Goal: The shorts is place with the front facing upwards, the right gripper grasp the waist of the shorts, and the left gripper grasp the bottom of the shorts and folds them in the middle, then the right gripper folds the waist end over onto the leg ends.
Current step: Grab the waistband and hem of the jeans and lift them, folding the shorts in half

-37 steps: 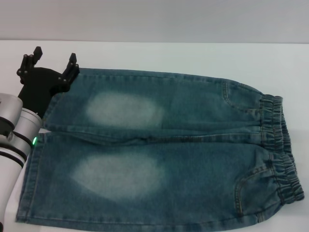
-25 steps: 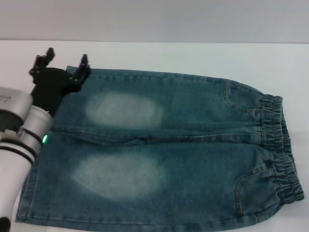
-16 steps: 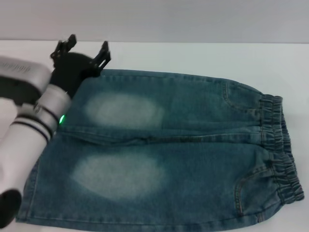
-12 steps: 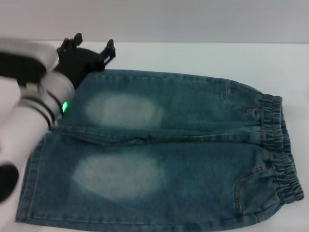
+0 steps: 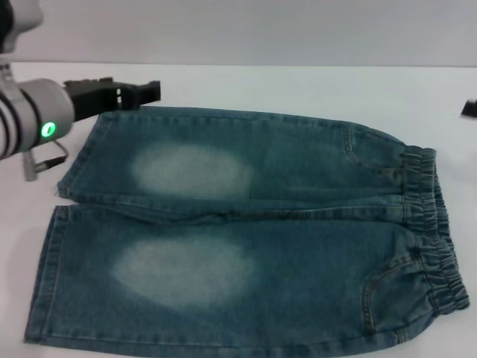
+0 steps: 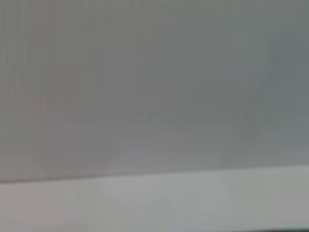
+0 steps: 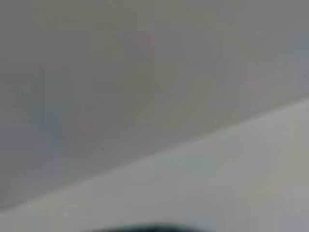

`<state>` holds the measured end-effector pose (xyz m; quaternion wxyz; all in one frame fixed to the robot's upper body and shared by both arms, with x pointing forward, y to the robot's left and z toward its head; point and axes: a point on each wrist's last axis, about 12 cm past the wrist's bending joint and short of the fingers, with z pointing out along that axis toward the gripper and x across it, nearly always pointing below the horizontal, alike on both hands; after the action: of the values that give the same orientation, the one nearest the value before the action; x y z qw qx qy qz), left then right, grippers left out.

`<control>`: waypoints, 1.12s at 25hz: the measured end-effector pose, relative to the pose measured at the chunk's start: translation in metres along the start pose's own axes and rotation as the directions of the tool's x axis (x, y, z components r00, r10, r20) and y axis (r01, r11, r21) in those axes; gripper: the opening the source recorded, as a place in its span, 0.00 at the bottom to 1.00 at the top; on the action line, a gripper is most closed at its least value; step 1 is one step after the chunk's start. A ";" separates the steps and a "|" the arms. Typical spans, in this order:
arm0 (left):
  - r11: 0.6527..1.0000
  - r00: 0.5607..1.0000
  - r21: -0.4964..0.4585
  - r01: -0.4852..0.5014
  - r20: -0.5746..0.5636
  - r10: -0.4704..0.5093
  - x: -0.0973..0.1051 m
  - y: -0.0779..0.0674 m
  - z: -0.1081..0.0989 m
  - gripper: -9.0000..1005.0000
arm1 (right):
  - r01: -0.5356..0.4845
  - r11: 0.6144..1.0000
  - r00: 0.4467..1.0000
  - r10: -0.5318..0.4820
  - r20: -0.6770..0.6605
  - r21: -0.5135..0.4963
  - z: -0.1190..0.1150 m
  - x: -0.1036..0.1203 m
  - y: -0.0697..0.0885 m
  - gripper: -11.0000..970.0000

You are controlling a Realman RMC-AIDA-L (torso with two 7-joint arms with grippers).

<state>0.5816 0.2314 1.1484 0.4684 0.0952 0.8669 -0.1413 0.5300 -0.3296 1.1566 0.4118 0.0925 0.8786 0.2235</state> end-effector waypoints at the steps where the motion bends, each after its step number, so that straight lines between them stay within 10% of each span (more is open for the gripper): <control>1: 1.000 1.000 0.003 -0.001 -0.015 0.001 -0.002 0.001 -0.005 0.80 | -0.012 1.000 0.999 0.011 -0.046 -0.016 -0.006 -0.001 -0.001 0.81; 14: 0.997 0.958 -0.078 0.002 -0.287 -0.024 0.011 0.006 -0.066 0.78 | -0.197 0.980 0.970 0.188 -0.154 -0.040 -0.057 0.016 -0.029 0.81; 28: 0.983 0.804 -0.180 -0.031 -0.588 -0.082 0.043 -0.012 -0.086 0.75 | -0.256 0.967 0.948 0.253 -0.193 0.006 -0.057 0.039 -0.048 0.81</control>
<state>0.4875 0.2504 1.1590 0.1787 0.0799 0.9801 -0.0319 0.4621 -0.3763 1.1395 0.2939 0.1790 0.8926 0.2911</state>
